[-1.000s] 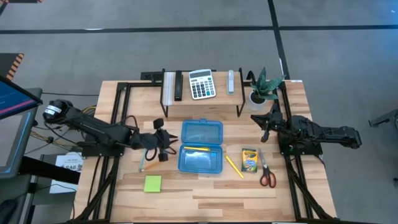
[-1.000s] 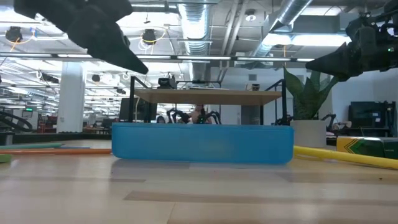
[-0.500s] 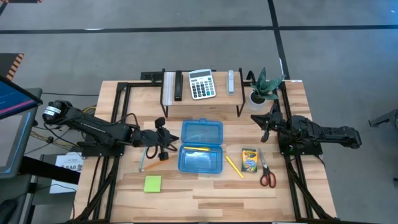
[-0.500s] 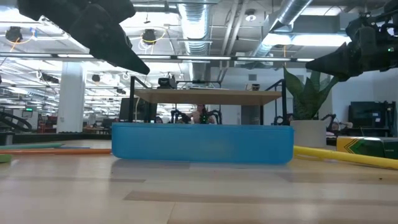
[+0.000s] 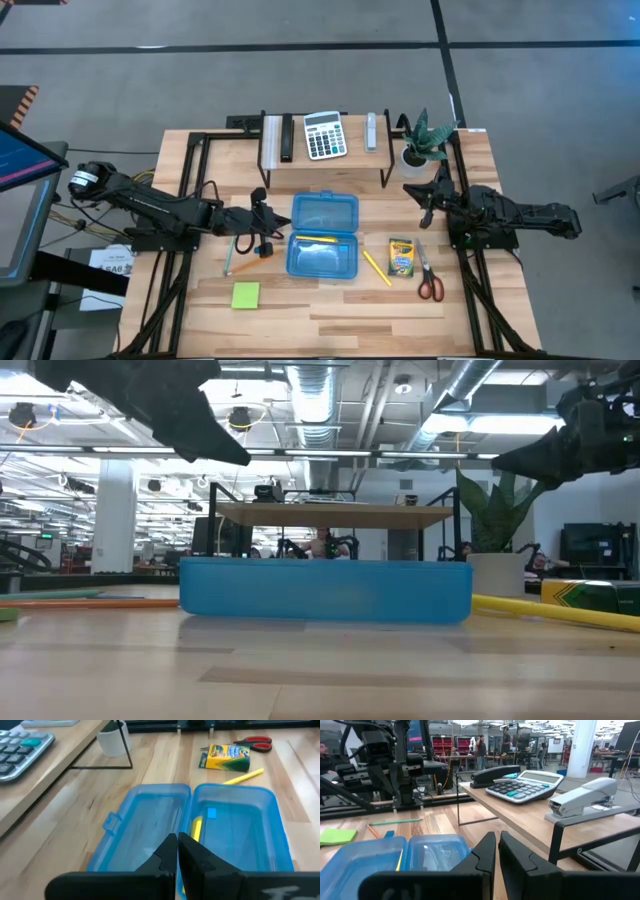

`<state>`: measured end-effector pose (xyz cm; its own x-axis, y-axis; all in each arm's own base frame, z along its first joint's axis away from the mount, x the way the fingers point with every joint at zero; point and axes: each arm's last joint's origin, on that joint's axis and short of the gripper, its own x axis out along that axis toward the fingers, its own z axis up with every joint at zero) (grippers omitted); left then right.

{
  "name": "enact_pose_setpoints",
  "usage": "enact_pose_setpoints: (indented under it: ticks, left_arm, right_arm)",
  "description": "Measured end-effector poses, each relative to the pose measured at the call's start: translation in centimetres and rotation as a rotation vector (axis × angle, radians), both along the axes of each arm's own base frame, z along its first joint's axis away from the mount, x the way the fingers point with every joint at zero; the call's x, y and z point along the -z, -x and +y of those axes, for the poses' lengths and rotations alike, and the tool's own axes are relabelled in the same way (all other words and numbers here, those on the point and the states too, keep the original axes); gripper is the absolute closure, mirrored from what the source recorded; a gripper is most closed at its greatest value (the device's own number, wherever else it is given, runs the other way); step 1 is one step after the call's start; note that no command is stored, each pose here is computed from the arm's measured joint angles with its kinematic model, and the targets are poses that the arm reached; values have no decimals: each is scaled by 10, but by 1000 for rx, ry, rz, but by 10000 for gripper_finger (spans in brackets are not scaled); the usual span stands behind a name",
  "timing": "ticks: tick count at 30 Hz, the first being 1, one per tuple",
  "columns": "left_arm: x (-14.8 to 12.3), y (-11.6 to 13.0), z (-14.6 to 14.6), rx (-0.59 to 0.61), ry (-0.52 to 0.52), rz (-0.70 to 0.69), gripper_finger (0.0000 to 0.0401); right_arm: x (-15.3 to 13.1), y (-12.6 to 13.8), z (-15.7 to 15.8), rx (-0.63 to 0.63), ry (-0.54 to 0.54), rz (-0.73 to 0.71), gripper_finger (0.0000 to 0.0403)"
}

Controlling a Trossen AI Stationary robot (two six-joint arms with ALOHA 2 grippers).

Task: Pack school essentials
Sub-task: Put the black scissors into the blue supply box

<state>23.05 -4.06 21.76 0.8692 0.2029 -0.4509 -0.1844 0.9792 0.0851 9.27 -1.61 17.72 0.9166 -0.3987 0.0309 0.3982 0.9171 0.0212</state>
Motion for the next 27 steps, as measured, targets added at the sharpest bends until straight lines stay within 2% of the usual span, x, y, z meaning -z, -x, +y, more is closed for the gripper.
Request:
enact_pose_setpoints:
  ticks: [9,13,22,27]
  left_arm:
    - [-2,-1,0,-2,6,-25,400]
    - [-6,-3,-2,23,40,-72,400]
    - [-25,2,-1,102,-15,-169,400]
    - [-38,9,2,124,-58,-236,400]
  right_arm:
    - [-8,1,0,-5,-9,-85,353]
    - [-16,2,2,-19,-9,-105,353]
    - [-35,6,7,-74,-11,-119,353]
    - [-38,-3,9,-100,-32,-52,353]
